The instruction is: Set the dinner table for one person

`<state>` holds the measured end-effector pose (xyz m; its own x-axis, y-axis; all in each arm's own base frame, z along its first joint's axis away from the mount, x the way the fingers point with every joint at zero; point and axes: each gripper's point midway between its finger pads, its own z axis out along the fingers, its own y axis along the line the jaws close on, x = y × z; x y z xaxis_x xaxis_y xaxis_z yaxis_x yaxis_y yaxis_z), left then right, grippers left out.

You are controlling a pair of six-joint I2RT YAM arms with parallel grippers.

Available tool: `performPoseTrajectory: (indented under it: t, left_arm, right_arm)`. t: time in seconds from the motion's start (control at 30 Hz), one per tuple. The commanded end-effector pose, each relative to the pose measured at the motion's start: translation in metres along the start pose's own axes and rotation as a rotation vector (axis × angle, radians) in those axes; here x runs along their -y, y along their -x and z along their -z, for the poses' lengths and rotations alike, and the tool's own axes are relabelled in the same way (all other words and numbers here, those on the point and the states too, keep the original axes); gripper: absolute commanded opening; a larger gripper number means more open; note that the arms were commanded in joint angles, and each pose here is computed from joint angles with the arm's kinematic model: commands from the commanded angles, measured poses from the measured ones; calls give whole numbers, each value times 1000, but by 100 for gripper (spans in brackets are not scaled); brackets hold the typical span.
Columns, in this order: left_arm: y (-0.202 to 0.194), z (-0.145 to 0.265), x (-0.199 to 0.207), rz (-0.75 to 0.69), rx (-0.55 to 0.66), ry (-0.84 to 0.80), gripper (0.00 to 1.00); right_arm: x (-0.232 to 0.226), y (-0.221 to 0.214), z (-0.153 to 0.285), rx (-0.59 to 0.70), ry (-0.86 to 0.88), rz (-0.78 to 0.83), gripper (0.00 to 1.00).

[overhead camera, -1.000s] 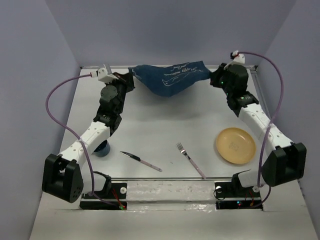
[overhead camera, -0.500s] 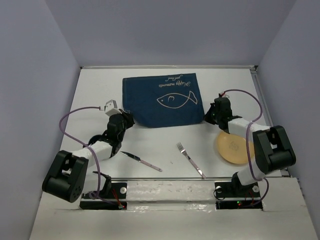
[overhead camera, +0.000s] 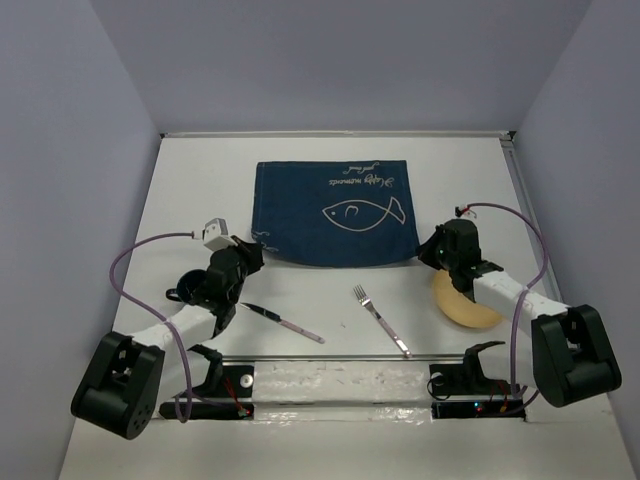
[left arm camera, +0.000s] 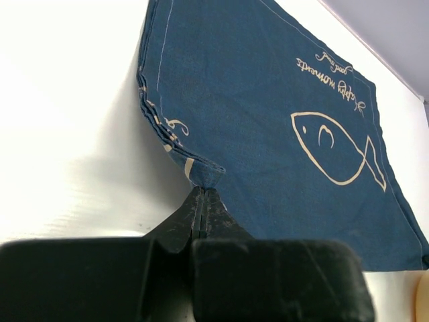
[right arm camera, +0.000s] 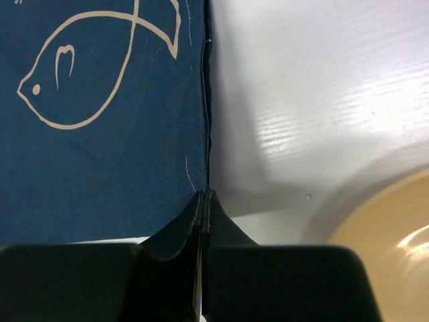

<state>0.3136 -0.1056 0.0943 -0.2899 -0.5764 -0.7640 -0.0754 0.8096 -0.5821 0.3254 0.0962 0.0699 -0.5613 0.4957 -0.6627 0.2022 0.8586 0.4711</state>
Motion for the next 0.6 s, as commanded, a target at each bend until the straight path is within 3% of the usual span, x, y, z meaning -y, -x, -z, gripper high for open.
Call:
performPoseTrajectory:
  t: [0.0,0.4,0.43,0.47,0.57]
  left_arm:
    - [-1,10,0,2,11,-31,0]
    - [-5,27,3,40,5,-80,2]
    - [-5,27,2,41,3,-78,9]
    - [-5,28,3,40,2,-80,21]
    - [1,30,6,44,19,-93,38]
  right_arm:
    - [4,-6,7,10,6,-16,0]
    - [7,-3,7,15,-18,-12,0]
    - [2,-1,9,16,3,-13,0]
    - [1,-2,10,11,9,-18,0]
    - [0,-9,12,-11,27,-24,0]
